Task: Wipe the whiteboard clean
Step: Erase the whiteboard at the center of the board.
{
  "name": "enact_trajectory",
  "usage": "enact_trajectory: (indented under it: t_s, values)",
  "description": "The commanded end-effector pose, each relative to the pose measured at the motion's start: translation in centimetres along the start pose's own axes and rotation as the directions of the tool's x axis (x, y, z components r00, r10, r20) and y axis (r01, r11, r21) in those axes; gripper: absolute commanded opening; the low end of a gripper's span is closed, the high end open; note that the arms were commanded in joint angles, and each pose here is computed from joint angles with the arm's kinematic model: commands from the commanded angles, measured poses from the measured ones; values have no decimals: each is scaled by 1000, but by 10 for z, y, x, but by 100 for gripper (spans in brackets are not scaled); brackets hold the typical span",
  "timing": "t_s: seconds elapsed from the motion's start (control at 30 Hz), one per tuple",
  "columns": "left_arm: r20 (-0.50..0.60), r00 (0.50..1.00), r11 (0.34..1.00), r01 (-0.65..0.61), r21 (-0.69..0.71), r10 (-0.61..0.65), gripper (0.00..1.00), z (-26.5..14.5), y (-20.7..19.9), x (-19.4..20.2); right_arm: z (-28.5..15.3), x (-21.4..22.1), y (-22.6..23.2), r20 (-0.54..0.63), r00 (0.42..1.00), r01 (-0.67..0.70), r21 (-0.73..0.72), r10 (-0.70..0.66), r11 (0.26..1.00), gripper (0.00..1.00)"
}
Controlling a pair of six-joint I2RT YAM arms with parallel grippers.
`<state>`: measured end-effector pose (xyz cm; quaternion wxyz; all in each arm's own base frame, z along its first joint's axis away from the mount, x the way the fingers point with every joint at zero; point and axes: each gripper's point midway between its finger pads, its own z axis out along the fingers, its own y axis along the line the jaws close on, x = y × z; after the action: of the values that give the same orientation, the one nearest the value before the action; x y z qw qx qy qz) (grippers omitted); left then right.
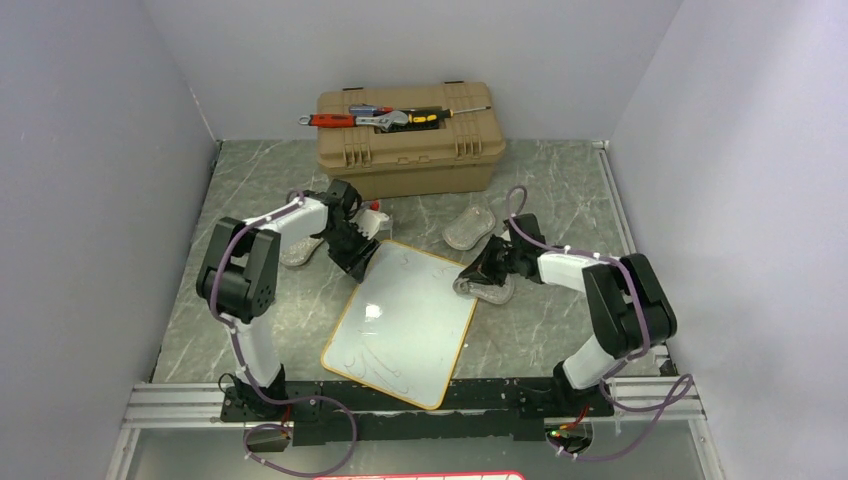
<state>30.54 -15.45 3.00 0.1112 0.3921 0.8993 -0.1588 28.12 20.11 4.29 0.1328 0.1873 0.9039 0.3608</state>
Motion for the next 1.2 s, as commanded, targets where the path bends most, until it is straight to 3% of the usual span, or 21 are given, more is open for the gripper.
enact_trajectory:
  t_s: [0.0, 0.13, 0.37, 0.53, 0.7, 0.8, 1.0, 1.17]
  values:
    - [19, 1000, 992, 21, 121, -23, 54, 10, -17, -7, 14, -17, 14, 57, 998, 6, -113, 1, 994, 0]
    - [-16, 1000, 990, 11, 139, -9, 50, 23, -15, 0, 24, -18, -7, 88, 996, -15, -46, 19, 999, 0]
    - [-124, 991, 992, -32, 120, 47, 28, 49, -13, 18, 43, -4, -42, 141, 990, -6, 135, -13, 991, 0]
    - [-176, 981, 994, -71, 88, 85, 18, 61, -14, 27, 89, 21, -45, 91, 995, 22, 209, -42, 978, 0]
    - [-207, 973, 995, -90, 51, 99, 11, 68, -8, 34, 133, 17, -33, 80, 995, 37, 228, -56, 973, 0]
    - [-225, 969, 994, -100, 33, 105, 9, 71, -4, 37, 121, 9, -40, 119, 992, 12, 243, -42, 970, 0]
    - [-250, 961, 994, -111, 22, 113, 9, 73, -3, 48, 47, 16, -95, 161, 986, -20, 305, -31, 952, 0]
    - [-248, 961, 992, -127, 14, 126, 9, 75, -1, 49, 59, 45, -113, 113, 993, -20, 334, -19, 942, 0]
